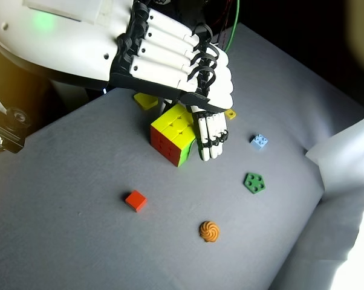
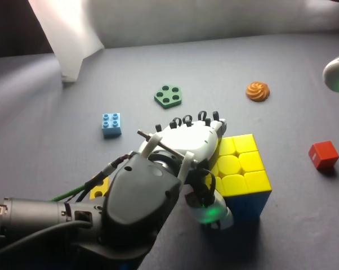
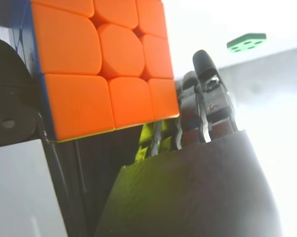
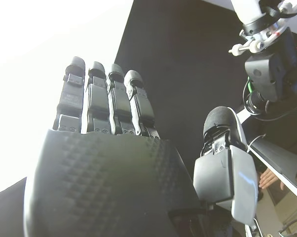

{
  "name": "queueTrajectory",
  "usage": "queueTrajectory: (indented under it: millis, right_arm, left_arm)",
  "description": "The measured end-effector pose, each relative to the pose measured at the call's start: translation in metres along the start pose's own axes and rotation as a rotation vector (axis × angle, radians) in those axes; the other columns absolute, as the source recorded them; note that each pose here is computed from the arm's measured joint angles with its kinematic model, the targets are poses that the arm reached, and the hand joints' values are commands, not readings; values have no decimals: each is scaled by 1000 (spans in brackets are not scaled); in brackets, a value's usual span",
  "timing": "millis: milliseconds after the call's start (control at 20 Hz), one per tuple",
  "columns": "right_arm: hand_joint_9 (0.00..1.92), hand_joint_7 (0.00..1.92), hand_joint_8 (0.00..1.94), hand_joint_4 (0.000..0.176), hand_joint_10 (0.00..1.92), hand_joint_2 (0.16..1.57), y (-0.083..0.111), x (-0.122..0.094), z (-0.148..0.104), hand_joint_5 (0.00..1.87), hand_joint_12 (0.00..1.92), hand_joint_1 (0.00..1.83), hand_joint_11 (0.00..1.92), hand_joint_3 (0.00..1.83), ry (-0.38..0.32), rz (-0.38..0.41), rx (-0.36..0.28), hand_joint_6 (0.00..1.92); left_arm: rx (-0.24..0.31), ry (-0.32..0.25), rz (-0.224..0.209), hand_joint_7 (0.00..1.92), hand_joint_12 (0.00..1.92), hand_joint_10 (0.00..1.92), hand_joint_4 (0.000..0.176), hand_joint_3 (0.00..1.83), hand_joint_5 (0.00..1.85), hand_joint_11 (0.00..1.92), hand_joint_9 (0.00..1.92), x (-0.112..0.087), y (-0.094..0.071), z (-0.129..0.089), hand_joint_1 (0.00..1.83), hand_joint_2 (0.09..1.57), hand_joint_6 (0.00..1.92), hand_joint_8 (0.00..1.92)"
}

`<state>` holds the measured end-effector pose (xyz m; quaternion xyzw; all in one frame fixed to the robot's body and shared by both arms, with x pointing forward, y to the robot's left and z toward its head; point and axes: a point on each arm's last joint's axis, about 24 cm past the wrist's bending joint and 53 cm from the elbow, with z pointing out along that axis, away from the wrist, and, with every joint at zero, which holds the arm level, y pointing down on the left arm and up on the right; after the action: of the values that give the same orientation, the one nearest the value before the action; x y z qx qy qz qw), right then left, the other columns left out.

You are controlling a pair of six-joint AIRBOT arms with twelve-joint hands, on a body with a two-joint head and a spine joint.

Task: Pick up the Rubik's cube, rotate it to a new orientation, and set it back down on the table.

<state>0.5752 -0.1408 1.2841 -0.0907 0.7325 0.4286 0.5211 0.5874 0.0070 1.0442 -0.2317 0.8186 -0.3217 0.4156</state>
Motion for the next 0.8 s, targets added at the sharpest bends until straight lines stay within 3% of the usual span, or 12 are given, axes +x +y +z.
queueTrajectory:
  millis: [100, 200, 300, 400, 500, 600, 650, 700, 750, 800]
  right_arm:
    - [75, 107, 5, 0, 6, 1131, 0, 0, 0, 117, 230, 0, 0, 0, 0, 0, 0, 5]
    - [90, 119, 4, 0, 8, 1126, 0, 0, 0, 116, 267, 0, 0, 0, 0, 0, 0, 0]
    - [51, 78, 1, 0, 3, 1140, 0, 0, 0, 84, 142, 0, 0, 2, -1, 0, 1, 1]
    - [71, 111, 6, 0, 7, 1144, 0, 0, -1, 114, 180, 0, 0, 1, -1, 0, 1, 5]
    - [55, 94, 2, 0, 2, 1140, -1, 0, -1, 95, 165, 0, 0, 0, -1, 0, 2, 1]
    - [69, 105, 2, 0, 3, 1147, -1, 0, -1, 108, 189, 0, 0, 2, -1, 0, 2, 2]
    - [48, 79, 1, 0, 1, 1144, -1, 0, -1, 83, 139, 0, 0, 0, -1, 0, 2, 0]
    - [51, 79, 2, 0, 2, 1138, -1, 0, -1, 84, 141, 0, 0, 0, -1, 0, 2, 1]
    - [32, 68, 3, 0, 4, 1137, -1, 0, -1, 79, 93, 0, 0, 0, -1, 0, 1, 1]
    - [25, 62, 1, 0, 2, 1138, -1, 0, -1, 71, 69, 0, 0, 0, -1, 0, 2, 0]
  left_arm:
    - [1, 0, 1, 68, 573, 2, 0, 1, 154, 0, 50, 0, 0, 0, 1185, 849, 3, 1]
    - [2, 1, 1, 62, 599, 9, 0, 0, 145, 0, 74, 0, -1, 0, 1202, 840, 0, 0]
    - [2, 0, 1, 127, 707, 22, 0, 5, 169, 0, 134, 0, -1, 0, 1224, 856, 8, 14]
    - [4, -1, 2, 241, 815, 20, 0, 33, 273, 0, 230, 0, -1, 0, 1272, 956, 14, 8]
    - [8, -3, 6, 513, 940, 50, 0, 14, 428, 80, 507, 0, -2, 0, 1223, 1132, 24, 25]
    - [12, -6, 10, 825, 870, 76, 0, 1, 700, 337, 813, -1, -3, 0, 1289, 1148, 36, 42]
    - [13, -10, 12, 887, 754, 1005, 0, 0, 714, 568, 869, -2, -3, 0, 1349, 1188, 964, 916]
    - [14, -11, 13, 877, 751, 1206, 0, 0, 720, 663, 858, -3, -3, -1, 1358, 1180, 1182, 1140]
    - [14, -11, 14, 927, 1361, 1161, 0, 0, 840, 611, 905, -3, -3, -1, 1463, 1146, 1030, 1162]
    - [13, -10, 16, 879, 1491, 1317, 0, 0, 853, 563, 840, -4, -3, -1, 1482, 1164, 923, 1311]
